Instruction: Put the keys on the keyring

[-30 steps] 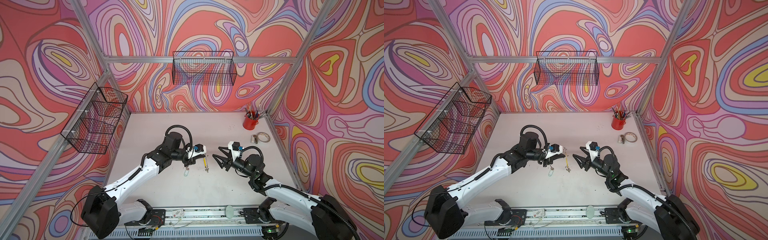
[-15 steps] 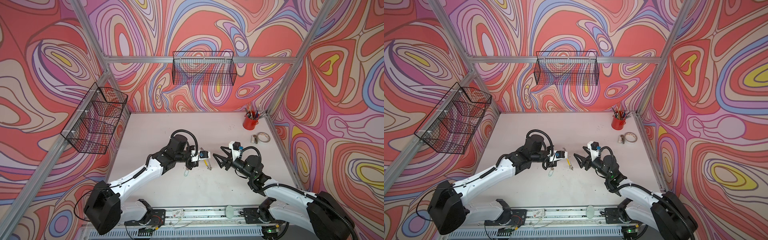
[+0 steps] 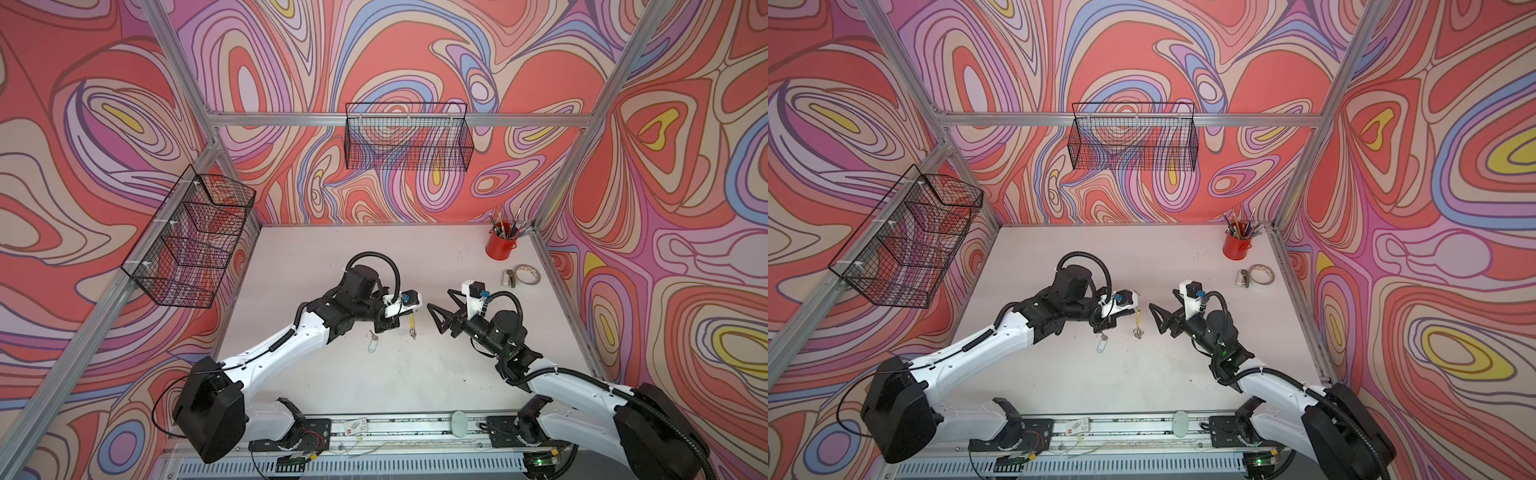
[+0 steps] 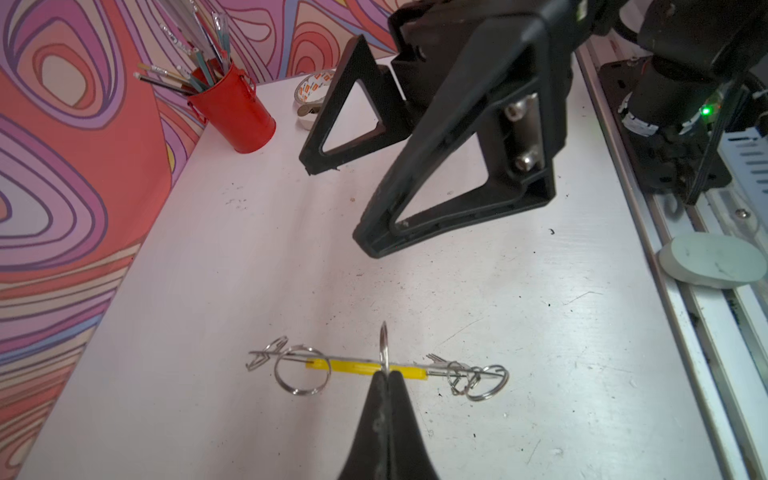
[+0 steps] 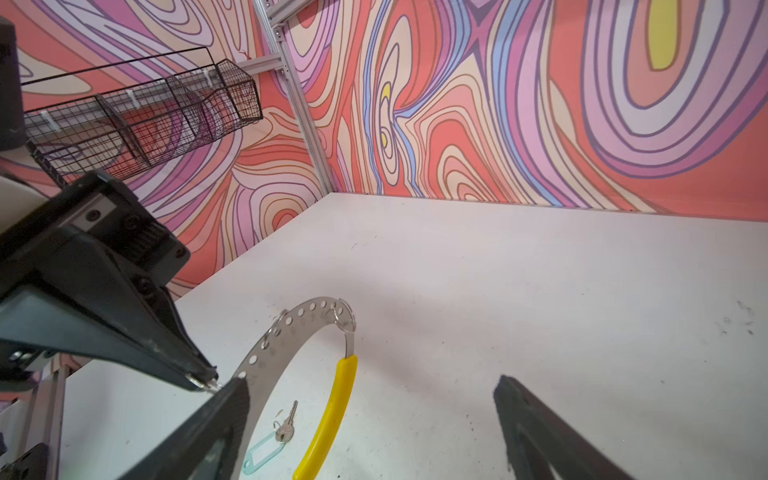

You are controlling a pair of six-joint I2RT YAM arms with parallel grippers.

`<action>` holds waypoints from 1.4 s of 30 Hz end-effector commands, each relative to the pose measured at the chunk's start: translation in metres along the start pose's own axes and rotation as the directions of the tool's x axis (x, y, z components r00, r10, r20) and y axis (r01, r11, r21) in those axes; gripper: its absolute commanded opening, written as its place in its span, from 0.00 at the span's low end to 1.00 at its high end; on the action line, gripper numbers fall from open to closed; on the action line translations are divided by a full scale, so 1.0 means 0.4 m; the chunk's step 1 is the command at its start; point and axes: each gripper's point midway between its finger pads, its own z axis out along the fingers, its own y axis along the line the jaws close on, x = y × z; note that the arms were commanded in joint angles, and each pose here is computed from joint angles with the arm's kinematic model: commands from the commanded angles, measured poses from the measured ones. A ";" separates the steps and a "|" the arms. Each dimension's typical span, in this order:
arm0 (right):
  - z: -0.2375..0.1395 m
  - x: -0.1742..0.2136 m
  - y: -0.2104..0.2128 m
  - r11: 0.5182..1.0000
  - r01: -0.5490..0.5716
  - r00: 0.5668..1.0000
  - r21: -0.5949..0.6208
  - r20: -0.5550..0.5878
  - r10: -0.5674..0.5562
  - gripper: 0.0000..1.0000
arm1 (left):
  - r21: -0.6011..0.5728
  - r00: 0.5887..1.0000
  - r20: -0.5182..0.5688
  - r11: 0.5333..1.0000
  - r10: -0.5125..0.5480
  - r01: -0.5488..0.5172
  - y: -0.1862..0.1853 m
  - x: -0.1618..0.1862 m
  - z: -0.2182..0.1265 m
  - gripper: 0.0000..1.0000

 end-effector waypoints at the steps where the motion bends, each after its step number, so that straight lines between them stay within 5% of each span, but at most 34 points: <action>1: -0.010 0.000 -0.058 0.988 -0.076 0.997 0.132 0.014 0.075 0.98 | -0.067 0.988 0.040 0.986 -0.149 0.152 0.031 -0.047 -0.033 0.00; 11: -0.007 0.018 -0.131 0.909 -0.151 0.974 0.389 -0.099 0.205 0.98 | -0.299 0.901 0.101 0.850 -0.423 0.433 0.099 -0.025 -0.130 0.00; 16: 0.019 0.117 -0.078 0.896 -0.117 0.935 0.428 -0.258 0.245 0.98 | -0.401 0.795 0.211 0.692 -0.568 0.601 0.143 0.018 -0.228 0.00; 22: 0.084 0.250 0.074 0.950 -0.077 0.869 0.303 -0.446 0.213 0.83 | -0.502 0.670 0.253 0.498 -0.697 0.708 0.151 0.139 -0.346 0.00; 27: 0.157 0.375 0.166 0.979 -0.093 0.777 0.184 -0.602 0.187 0.74 | -0.596 0.624 0.292 0.372 -0.725 0.711 0.145 0.211 -0.420 0.00; 34: 0.221 0.479 0.225 0.988 -0.095 0.710 0.121 -0.688 0.152 0.63 | -0.631 0.621 0.305 0.336 -0.722 0.699 0.132 0.243 -0.443 0.00; 42: 0.247 0.524 0.246 0.989 -0.103 0.681 0.102 -0.718 0.145 0.54 | -0.607 0.598 0.310 0.330 -0.739 0.723 0.132 0.247 -0.430 0.00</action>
